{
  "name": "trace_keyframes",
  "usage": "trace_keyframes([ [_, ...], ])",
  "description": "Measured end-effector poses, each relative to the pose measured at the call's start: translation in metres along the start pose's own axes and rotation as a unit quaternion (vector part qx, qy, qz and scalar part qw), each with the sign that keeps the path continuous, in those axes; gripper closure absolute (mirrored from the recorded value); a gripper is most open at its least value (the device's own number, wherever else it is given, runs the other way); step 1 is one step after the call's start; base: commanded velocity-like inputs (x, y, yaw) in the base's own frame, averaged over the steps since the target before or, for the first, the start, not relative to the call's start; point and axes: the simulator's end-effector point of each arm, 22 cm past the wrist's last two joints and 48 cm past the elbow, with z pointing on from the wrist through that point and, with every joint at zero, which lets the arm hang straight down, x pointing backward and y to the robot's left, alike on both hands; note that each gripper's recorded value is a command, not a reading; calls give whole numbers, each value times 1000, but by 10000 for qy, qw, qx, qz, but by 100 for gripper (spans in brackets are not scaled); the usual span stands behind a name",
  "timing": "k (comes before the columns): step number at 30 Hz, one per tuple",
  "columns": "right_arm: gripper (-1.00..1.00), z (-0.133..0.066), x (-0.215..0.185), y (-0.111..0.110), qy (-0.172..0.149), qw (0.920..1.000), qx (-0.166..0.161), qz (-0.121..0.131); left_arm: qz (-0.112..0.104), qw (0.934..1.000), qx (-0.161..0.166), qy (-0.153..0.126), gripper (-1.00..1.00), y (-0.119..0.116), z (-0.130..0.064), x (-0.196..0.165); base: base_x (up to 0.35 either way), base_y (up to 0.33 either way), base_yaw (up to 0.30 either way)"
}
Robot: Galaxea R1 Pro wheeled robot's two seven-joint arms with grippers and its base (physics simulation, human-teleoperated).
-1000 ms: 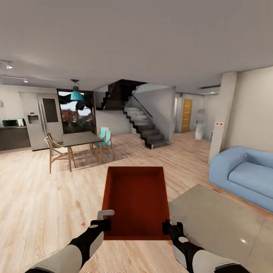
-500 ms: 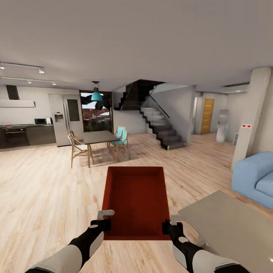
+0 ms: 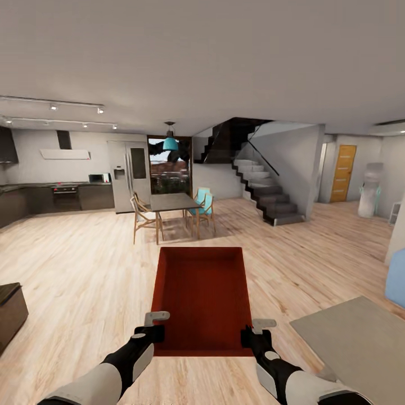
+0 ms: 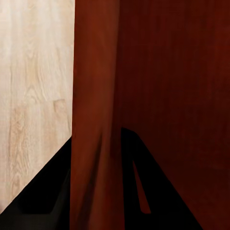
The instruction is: Move the two storage containers from the living room to the garage. In the garage, place one container on the floor and stack the other container on top of it (either order is fine).
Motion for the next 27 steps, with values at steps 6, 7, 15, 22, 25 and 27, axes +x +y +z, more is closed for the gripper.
trace_keyframes([
  [6, 100, 0, 1, 0, 7, 10000, 4, 8, 4, 10000, 0, 7, 100, 0, 0, 0, 16, 0, 300],
  [7, 100, 0, 1, 0, 13, 10000, 4, 8, 8, 10000, -1, 13, 100, 0, 0, 1, 59, 0, 300],
  [15, 100, 0, -1, 0, -10, 10000, 2, -1, -2, 10000, 2, -8, 100, 0, 0, 0, 103, 0, 221],
  [22, 100, -1, 1, 0, 10, 10000, 1, -2, 1, 10000, 1, 12, 100, 0, 0, 1, 256, 0, 9],
  [25, 100, -1, 0, 0, 3, 10000, 1, -1, 0, 10000, 1, 5, 100, 0, -1, 1, 316, 0, 1],
  [27, 100, -1, 0, 0, -3, 10000, 1, 0, 0, 10000, 1, -1, 100, 0, -1, 0, 320, 0, 0],
])
